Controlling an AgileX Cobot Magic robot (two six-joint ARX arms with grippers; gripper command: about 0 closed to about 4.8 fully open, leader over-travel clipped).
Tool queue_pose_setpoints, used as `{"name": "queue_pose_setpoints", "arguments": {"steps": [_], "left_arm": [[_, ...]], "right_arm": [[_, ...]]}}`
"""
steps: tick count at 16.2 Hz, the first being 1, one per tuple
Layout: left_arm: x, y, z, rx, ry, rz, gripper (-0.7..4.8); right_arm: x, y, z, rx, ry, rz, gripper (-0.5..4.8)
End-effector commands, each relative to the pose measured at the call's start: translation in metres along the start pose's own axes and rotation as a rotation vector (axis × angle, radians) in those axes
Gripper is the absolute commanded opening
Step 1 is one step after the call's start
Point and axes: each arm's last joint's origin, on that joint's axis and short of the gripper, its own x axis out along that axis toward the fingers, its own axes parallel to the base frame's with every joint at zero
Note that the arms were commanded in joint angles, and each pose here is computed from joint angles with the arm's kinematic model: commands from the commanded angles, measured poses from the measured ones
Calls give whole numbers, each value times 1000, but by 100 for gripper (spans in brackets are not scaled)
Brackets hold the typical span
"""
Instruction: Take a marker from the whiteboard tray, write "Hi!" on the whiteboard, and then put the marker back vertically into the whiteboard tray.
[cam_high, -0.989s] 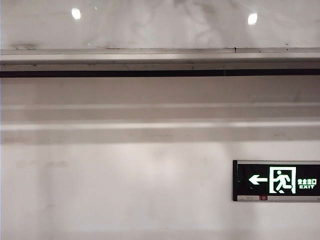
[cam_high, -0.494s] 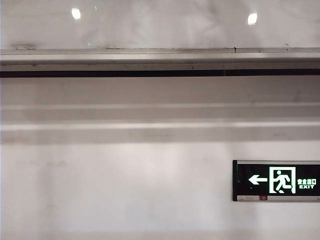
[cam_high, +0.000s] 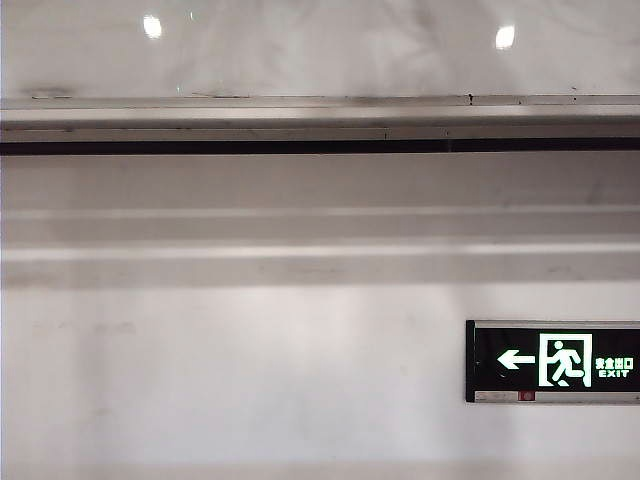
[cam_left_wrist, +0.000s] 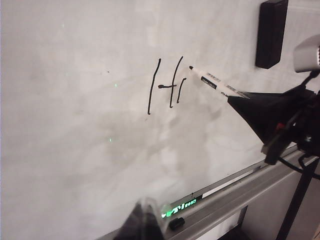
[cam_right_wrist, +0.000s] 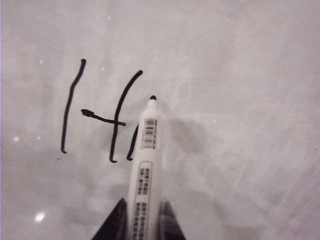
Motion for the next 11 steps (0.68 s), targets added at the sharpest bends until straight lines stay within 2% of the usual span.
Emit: {"name": "queue_pose_setpoints", "arguments": {"steps": [1,6,8,11], "left_arm": [[-2,-1,3,5,-17,-6,-6],[-2,-1,3,5,-16,-6,-6],[-2,-1,3,4,-16,-6,-6],[-2,-1,3,4,-16,-6,-6]], "right_arm": [[3,1,1,8,-24,1,-1],[6,3,-3,3,-6,-10,-1],[6,1,-2,6,-3,-52,-1],[5,1,-1,6,-6,-40,-1]]}}
